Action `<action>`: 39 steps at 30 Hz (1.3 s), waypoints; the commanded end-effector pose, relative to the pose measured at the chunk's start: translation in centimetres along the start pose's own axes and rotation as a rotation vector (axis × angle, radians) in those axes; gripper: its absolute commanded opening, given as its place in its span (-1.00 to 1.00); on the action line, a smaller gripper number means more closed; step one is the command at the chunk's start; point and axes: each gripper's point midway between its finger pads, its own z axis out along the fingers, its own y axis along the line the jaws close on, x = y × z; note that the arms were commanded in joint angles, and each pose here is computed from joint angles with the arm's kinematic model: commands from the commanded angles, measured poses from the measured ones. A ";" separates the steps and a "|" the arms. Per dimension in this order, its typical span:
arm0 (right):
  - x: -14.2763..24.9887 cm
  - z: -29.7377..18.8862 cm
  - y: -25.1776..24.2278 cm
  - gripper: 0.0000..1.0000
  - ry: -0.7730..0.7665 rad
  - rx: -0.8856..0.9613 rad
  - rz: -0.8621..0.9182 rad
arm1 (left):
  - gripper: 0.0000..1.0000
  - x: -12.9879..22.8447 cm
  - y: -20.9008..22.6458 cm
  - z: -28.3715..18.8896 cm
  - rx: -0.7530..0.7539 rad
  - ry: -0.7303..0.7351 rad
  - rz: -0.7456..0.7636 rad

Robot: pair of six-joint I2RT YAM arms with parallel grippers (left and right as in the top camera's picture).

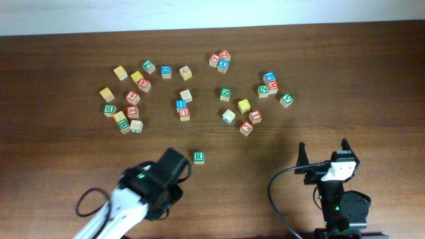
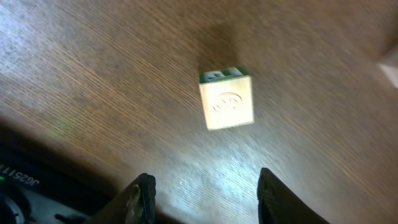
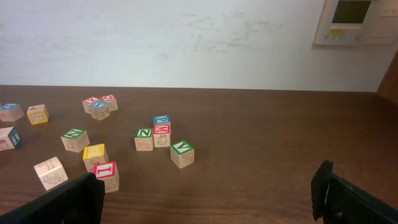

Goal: Spell out RSS

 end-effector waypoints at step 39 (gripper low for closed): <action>0.3 0.0 0.0 0.97 0.004 0.003 -0.003 | -0.35 -4.1 -3.9 5.0 -0.054 -0.239 -0.075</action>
